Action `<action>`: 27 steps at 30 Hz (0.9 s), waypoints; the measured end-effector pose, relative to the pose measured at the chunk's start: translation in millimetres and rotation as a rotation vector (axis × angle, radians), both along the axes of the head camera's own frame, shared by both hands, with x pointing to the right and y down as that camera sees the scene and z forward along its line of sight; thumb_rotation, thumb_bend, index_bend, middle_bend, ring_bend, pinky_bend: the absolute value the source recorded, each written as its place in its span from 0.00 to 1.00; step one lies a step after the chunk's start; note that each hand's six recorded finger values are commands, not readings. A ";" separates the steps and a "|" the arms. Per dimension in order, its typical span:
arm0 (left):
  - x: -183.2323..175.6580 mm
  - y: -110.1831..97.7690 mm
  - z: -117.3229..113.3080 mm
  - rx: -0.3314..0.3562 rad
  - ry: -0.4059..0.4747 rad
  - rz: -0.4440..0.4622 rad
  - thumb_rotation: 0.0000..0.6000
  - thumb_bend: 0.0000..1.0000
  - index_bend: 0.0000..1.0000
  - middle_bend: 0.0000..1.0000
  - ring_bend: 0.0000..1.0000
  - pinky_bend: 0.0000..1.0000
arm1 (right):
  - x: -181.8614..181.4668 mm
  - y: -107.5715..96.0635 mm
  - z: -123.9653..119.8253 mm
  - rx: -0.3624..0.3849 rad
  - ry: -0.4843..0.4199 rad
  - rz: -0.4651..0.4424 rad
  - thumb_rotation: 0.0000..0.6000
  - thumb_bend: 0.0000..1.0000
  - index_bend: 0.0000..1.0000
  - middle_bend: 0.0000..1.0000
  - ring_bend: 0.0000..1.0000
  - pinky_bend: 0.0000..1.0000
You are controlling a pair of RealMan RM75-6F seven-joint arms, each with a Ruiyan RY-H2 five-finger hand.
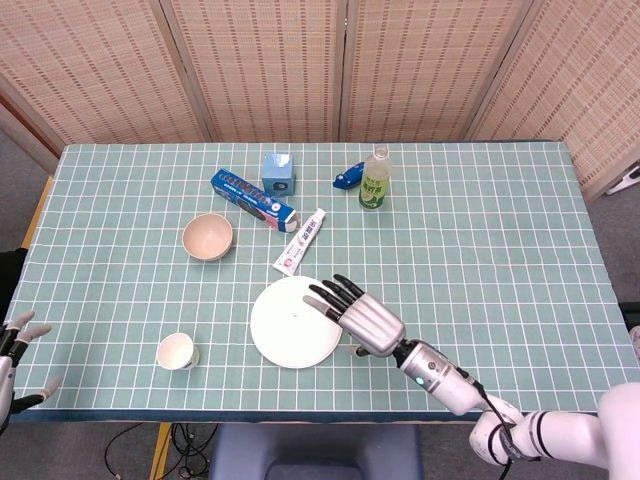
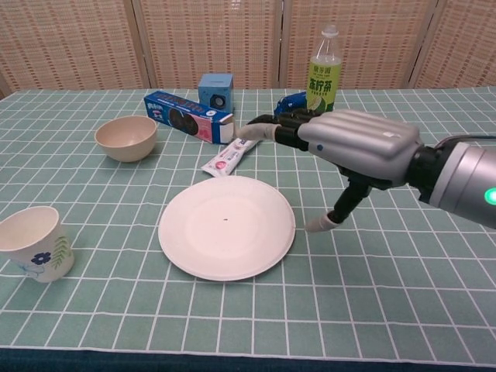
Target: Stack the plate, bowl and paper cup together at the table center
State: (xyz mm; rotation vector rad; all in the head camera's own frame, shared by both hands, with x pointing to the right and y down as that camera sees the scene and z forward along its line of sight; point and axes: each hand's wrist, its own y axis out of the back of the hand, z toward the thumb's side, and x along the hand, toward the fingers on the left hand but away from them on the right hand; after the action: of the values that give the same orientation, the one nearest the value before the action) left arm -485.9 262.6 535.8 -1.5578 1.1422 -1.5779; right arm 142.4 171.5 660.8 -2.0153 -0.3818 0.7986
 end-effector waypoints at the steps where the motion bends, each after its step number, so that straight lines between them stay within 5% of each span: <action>1: 0.6 -0.1 -0.2 0.001 0.001 0.002 1.00 0.17 0.24 0.13 0.15 0.25 | 3.5 1.2 0.1 -0.003 0.005 0.006 1.00 0.03 0.00 0.01 0.00 0.00; 17: 11.8 -25.0 4.2 -0.017 0.019 0.083 1.00 0.17 0.25 0.13 0.15 0.25 | 98.2 -15.2 -44.4 0.136 0.019 0.258 1.00 0.15 0.04 0.13 0.00 0.00; 27: 33.2 -87.5 27.0 -0.064 0.094 0.219 1.00 0.17 0.27 0.13 0.15 0.25 | 167.0 -9.0 -67.3 0.165 0.097 0.418 1.00 0.15 0.06 0.13 0.00 0.00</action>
State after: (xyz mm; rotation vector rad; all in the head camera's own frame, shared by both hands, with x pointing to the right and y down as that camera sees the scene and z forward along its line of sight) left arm -452.7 175.1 562.8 -1.7504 0.9410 -1.4213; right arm 309.4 162.5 593.6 -1.7566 -0.8020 1.0771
